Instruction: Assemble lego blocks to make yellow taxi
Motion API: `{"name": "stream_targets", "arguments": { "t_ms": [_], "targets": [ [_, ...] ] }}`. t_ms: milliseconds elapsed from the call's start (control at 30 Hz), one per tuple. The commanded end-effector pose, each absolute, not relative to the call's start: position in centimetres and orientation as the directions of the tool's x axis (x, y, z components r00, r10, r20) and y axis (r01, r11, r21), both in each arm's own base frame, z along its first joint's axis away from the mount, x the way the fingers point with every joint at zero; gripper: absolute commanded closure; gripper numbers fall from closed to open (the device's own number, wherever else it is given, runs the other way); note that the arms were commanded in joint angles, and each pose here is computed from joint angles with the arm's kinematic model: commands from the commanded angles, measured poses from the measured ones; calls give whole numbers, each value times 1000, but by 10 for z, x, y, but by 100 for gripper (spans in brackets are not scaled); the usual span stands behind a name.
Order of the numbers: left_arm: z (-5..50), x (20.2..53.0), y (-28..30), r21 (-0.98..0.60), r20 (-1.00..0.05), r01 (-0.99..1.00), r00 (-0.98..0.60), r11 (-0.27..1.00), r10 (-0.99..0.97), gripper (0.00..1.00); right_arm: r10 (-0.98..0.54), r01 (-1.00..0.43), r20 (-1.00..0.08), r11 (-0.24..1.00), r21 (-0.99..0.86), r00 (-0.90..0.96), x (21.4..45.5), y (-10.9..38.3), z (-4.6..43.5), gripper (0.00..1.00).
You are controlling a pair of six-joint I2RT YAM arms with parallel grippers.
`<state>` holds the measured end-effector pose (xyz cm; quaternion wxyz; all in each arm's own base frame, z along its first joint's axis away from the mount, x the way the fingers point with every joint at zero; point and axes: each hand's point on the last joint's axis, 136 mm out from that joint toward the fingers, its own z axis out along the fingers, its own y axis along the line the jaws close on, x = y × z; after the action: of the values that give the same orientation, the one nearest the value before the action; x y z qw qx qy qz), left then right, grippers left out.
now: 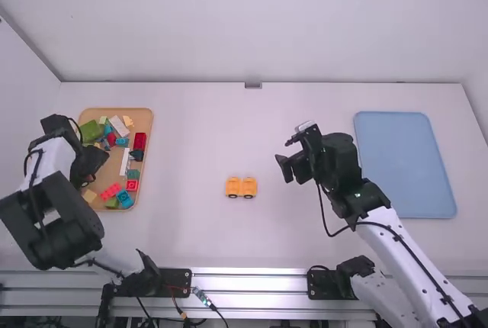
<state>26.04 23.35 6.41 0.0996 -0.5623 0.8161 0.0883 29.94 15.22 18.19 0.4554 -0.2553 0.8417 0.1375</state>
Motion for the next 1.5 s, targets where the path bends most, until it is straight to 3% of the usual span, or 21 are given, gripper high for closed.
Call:
{"name": "stream_targets", "arguments": {
  "t_ms": [0, 333, 500, 600, 833, 1033, 1233, 1333, 1467],
  "targets": [
    [54, 254, 240, 37, -212, -952, -304, 303, -929, 1, -297, -559, -850, 829, -3, -435, 302, 155, 194, 1],
    [27, 240, 238, 46, -182, -949, -316, 313, -931, 1, -310, -568, -850, 823, -16, -426, 302, 156, 194, 1],
    [5, 244, 221, -24, -153, -920, -383, 390, -911, 1, -313, -567, -849, 823, -19, -425, 302, 155, 194, 1],
    [-1, 228, 228, 50, -180, -945, -327, 324, -928, 0, -313, -563, -849, 826, -23, -426, 303, 154, 194, 1],
    [-3, 233, 236, 48, -223, -933, -357, 355, -907, 2, -313, -566, -850, 824, -21, -424, 302, 155, 194, 1],
    [-2, 244, 239, -7, -233, -899, -423, 437, -875, 1, -313, -567, -849, 824, -20, -425, 302, 155, 194, 1],
    [-2, 235, 249, -85, -206, -911, -381, 405, -901, 0, -312, -565, -851, 825, -22, -423, 303, 155, 194, 1],
    [-5, 227, 253, -91, -206, -918, -362, 387, -909, 3, -312, -566, -851, 824, -21, -422, 303, 155, 194, 1],
    [-8, 242, 246, -152, -226, -865, -441, 478, -869, 11, -312, -565, -851, 825, -21, -422, 303, 155, 194, 1]
  ]
}}
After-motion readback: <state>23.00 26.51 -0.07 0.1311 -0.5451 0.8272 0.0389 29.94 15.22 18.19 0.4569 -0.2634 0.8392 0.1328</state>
